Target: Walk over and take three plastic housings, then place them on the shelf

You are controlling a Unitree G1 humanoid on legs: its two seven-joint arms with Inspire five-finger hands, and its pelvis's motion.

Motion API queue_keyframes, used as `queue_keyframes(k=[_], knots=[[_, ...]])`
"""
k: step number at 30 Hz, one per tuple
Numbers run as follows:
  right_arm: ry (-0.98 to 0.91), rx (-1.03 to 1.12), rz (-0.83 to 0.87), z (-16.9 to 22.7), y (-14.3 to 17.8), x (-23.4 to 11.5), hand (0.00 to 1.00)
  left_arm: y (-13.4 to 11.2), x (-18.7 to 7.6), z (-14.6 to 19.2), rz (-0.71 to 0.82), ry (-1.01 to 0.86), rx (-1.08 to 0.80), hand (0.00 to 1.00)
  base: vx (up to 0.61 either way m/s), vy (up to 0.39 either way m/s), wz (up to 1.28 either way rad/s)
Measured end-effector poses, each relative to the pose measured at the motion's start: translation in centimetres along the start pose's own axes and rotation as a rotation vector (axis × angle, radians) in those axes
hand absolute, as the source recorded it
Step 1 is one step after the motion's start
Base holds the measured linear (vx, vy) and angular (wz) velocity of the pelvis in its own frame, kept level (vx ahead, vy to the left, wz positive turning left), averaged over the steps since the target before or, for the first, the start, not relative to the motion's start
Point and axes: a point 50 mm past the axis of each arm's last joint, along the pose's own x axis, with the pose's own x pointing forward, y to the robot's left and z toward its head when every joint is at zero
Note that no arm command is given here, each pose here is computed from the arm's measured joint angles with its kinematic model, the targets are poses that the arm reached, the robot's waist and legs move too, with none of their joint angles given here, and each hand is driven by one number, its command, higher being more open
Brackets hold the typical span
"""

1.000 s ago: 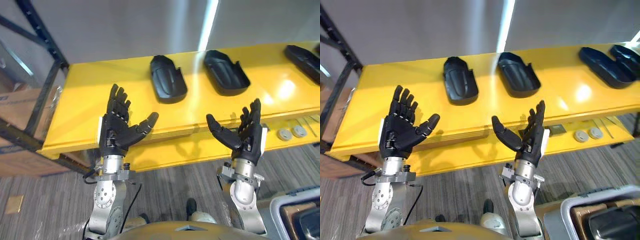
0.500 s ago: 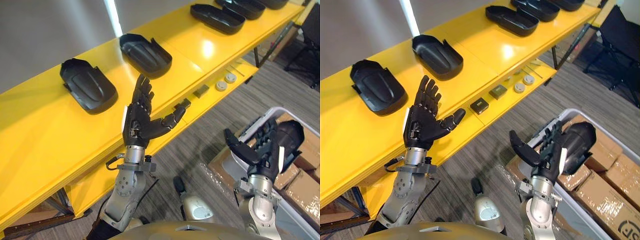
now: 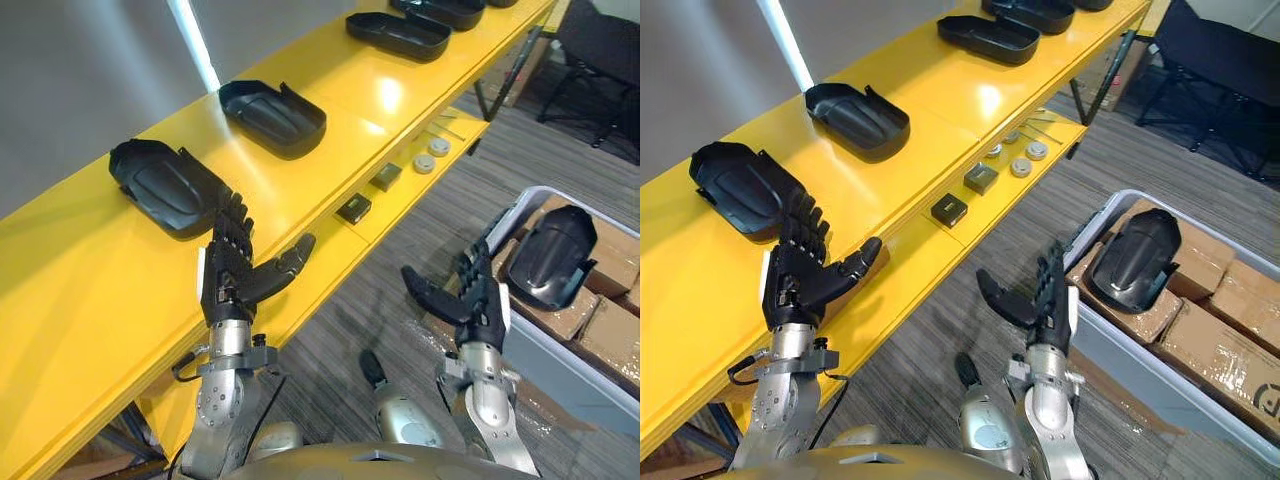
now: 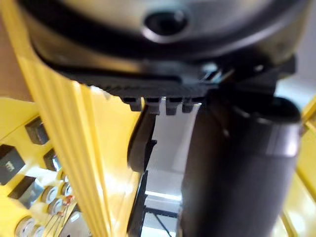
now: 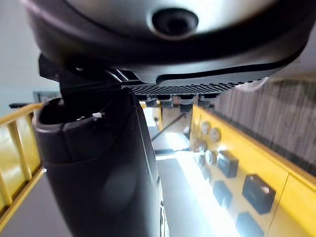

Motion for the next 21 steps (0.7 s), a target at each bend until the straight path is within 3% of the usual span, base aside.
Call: queue_keyframes(k=[6, 12, 17, 21], knots=[[0.005, -0.005, 0.024, -0.2, -0.8, -0.5, 1.0, -1.1, 0.7, 0.5, -0.032, -0.047, -0.028, 1.0, -0.07, 0.006, 0.0], [0.043, 0.04, 0.166, -0.6, 2.8, -1.1, 1.0, -3.9, 1.7, 1.2, -0.138, -0.096, -0.085, 1.0, -0.01, 0.004, 0.26], [0.146, 0.097, 0.146, -2.3, 2.9, -2.7, 1.0, -2.9, 0.0, 0.0, -0.15, -0.003, -0.062, 1.0, -0.18, 0.066, -0.47], [0.139, 0.055, 0.238, -2.2, 2.3, -2.4, 1.0, -1.0, -0.1, -0.7, -0.065, 0.035, 0.001, 1.0, -0.3, 0.056, -0.86]])
